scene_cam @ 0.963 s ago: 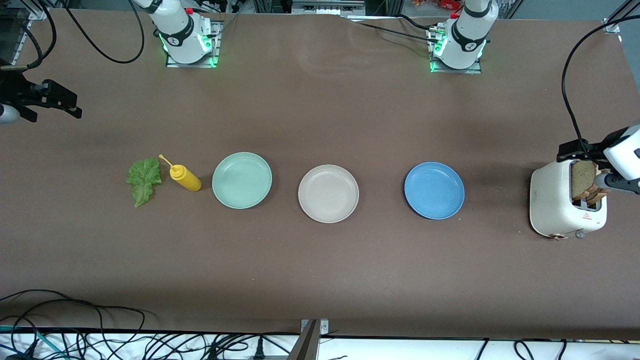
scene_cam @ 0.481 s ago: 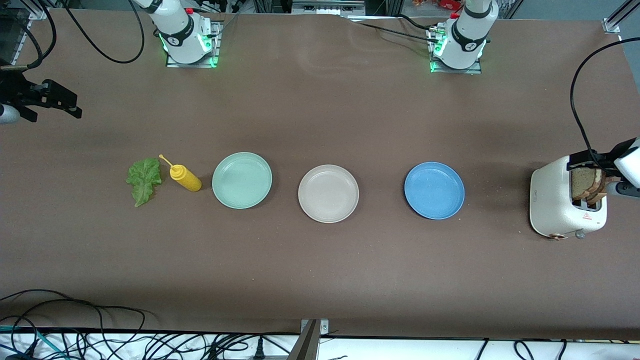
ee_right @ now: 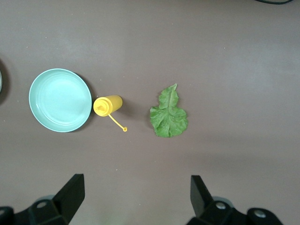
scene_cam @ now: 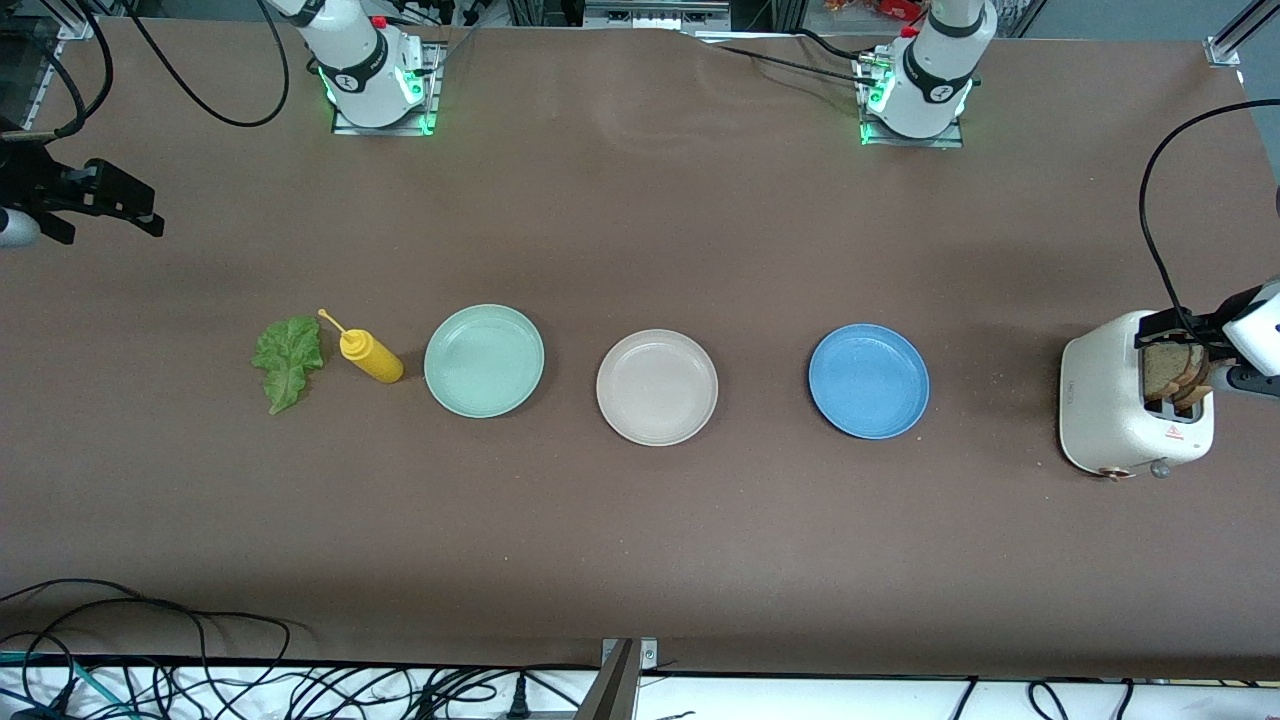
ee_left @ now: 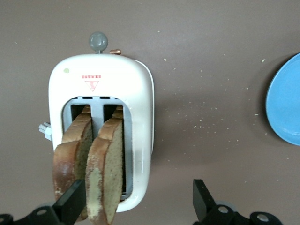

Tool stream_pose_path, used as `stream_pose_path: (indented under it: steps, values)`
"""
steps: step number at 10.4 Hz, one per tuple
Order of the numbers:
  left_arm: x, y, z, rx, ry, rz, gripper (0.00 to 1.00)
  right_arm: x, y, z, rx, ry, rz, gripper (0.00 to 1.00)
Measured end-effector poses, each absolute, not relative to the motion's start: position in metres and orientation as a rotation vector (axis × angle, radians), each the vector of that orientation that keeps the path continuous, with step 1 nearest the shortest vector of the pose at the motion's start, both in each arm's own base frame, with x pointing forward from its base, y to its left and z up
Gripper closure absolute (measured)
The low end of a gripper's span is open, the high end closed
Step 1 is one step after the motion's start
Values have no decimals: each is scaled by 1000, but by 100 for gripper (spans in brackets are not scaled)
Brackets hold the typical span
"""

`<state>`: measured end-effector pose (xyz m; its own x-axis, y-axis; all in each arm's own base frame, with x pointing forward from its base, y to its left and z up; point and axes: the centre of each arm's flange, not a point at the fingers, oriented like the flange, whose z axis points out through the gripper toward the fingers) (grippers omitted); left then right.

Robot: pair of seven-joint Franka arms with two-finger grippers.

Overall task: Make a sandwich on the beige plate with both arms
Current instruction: 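Close the left gripper on the outer toast slice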

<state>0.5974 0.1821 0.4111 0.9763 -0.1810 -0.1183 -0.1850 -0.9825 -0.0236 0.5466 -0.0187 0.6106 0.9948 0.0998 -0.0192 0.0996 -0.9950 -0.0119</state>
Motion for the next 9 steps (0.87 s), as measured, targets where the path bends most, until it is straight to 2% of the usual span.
stream_pose_path:
  steps: [9]
  values:
    - [588,195,386,-3085,305,150,0,547,-19,611,-3127,-156,31,0]
